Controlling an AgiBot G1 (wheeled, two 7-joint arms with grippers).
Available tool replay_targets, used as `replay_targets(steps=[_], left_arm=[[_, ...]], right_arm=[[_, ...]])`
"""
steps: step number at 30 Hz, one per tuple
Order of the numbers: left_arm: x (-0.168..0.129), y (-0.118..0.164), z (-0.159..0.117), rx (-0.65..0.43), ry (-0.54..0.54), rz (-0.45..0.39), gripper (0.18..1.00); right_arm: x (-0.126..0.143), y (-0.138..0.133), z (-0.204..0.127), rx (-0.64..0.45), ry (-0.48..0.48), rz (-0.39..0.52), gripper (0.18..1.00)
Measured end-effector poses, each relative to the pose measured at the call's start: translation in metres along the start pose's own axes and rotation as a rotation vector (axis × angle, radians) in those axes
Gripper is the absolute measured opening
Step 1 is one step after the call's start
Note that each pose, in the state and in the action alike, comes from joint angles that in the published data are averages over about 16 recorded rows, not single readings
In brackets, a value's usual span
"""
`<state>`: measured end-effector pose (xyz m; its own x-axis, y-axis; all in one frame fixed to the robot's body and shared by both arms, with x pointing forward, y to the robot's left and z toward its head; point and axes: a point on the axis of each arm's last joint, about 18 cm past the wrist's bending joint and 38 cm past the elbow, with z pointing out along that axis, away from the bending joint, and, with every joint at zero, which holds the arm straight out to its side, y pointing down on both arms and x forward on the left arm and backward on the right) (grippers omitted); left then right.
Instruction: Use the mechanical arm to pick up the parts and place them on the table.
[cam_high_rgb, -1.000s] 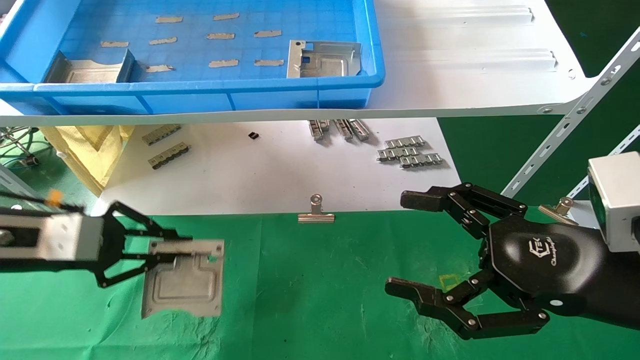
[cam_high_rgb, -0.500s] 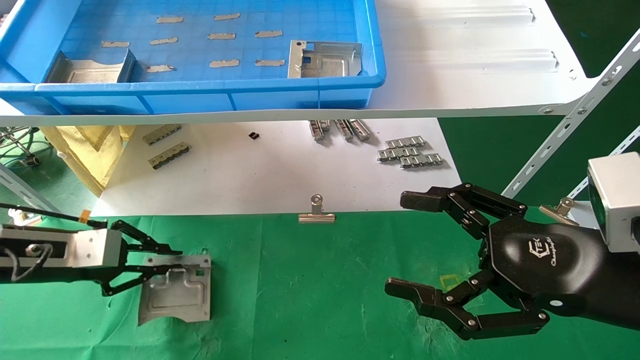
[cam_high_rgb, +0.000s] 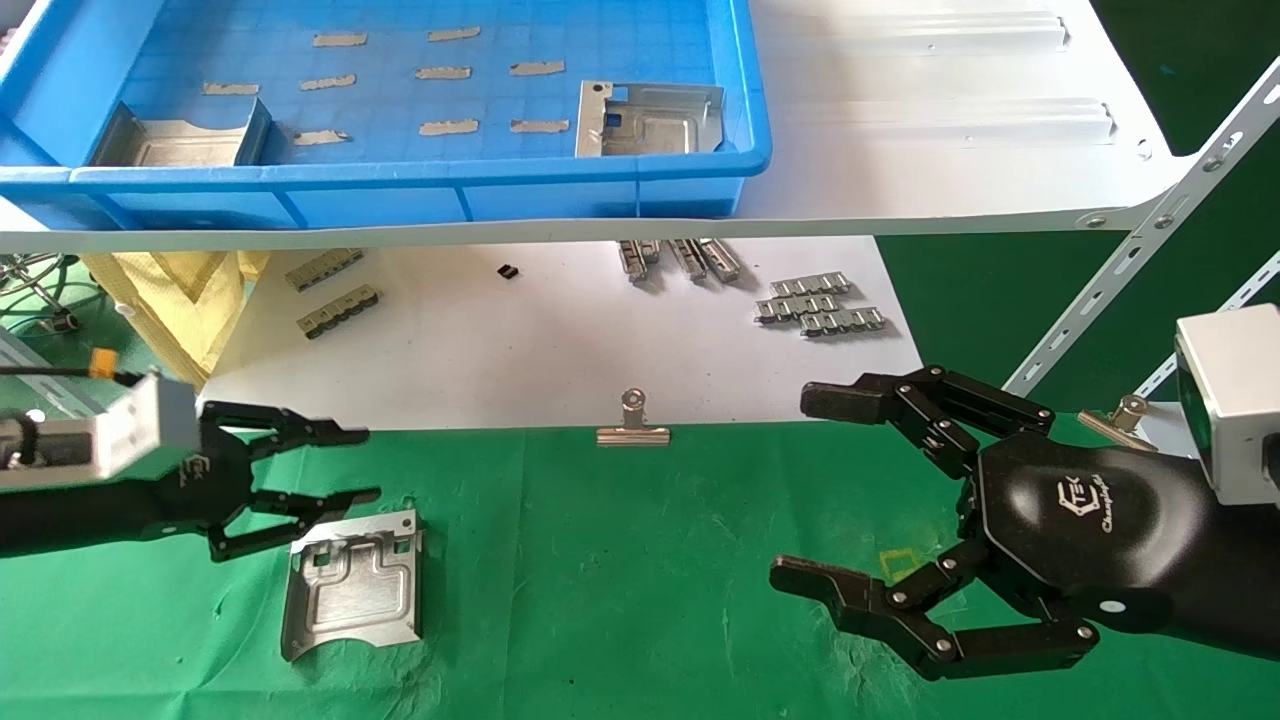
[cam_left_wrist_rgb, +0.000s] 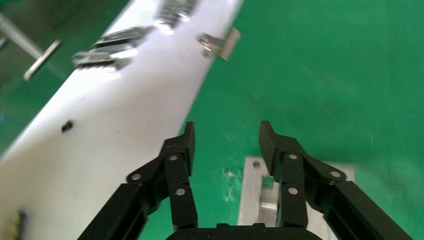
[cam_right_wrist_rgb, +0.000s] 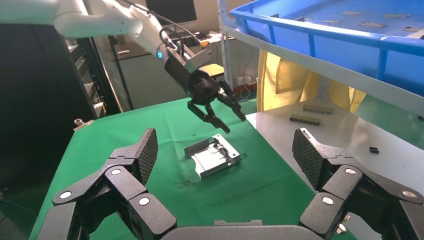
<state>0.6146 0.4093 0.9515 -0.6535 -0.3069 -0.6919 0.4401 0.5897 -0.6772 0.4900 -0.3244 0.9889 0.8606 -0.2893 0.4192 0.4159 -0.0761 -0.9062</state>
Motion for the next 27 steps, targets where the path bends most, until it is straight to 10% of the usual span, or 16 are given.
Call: replay_targets(steps=[27], left_arm=[[0.009, -0.019, 0.007, 0.136, -0.011, -0.108, 0.947]], right_arm=[[0.000, 0.000, 0.000, 0.000, 0.000, 0.000, 1.001]])
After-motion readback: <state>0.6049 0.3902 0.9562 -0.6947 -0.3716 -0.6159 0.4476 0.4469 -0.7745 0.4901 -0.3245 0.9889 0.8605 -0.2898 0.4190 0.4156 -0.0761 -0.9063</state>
